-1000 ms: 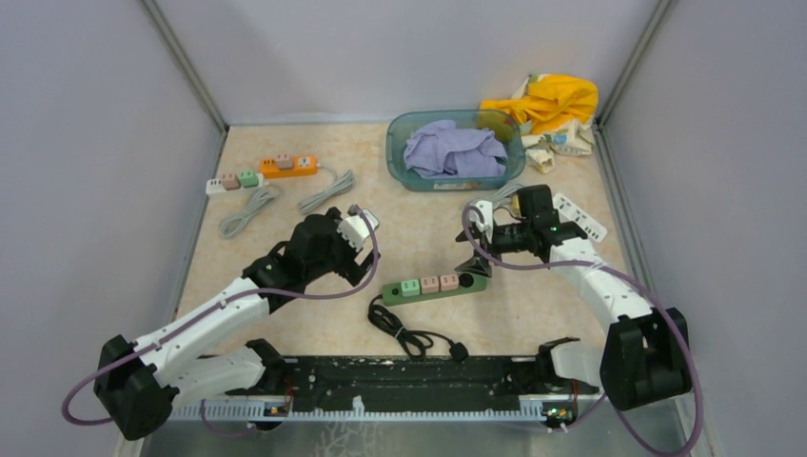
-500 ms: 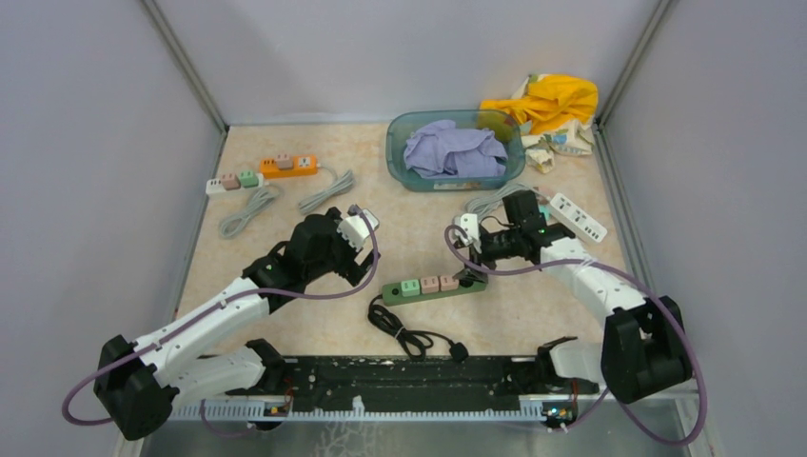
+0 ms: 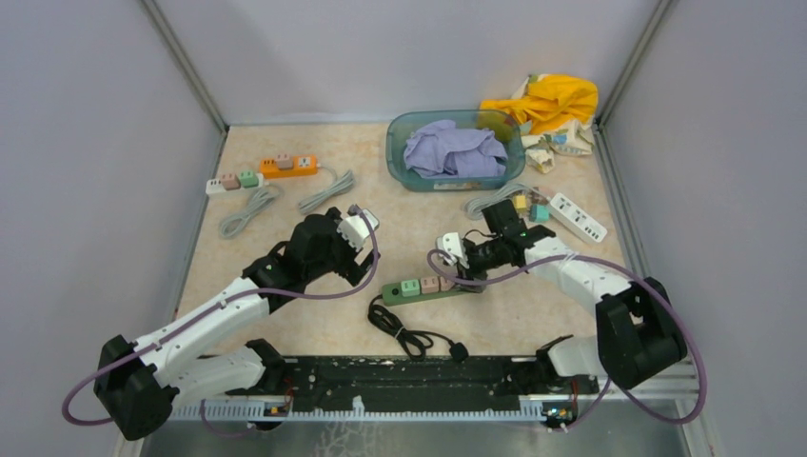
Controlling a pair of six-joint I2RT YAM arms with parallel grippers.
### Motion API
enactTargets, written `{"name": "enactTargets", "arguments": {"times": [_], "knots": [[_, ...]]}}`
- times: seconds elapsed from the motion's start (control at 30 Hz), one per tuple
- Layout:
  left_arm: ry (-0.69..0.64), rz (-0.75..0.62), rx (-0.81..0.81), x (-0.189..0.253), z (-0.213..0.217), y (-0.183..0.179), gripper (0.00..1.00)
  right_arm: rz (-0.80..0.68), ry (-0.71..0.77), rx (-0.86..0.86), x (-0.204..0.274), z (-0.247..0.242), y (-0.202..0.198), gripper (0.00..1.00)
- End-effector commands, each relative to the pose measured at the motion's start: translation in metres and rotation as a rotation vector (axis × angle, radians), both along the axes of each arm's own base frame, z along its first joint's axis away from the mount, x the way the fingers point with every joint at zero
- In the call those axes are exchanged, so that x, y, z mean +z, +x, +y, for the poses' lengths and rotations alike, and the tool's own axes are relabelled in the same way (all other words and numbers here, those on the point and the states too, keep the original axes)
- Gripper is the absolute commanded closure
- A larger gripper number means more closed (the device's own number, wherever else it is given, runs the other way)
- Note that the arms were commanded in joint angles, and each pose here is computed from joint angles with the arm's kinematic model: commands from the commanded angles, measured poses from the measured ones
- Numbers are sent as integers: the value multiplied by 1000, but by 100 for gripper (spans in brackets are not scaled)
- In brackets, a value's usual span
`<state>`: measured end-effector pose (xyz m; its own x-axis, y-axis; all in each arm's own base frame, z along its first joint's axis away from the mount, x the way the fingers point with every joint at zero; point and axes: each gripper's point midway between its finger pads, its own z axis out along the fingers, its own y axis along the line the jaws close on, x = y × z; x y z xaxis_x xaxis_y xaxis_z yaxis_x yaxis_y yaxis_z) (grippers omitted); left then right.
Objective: Pull the plug off the socket
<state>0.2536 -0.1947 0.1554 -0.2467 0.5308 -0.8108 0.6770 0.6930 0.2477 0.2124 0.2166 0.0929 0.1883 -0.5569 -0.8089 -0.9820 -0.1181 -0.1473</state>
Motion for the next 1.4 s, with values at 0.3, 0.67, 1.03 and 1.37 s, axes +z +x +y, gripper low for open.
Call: {"name": "enactTargets", "arguments": {"times": [0.3,0.67,1.03,1.37], "knots": [[-5,-5,-7,0,0,0,0,-34,-139,112,-29,13,-10,74],[-12,-4,-18,2,-2,-1,0,-38,-143,112,-24,14,-10,96],[-149,-28,-136,28,-23,-15,0,-16,-129,96,-16,17,-9,100],[-566,-3,-231,99,-60,-43,0,-25,-106,106,-9,19,-11,100]]}}
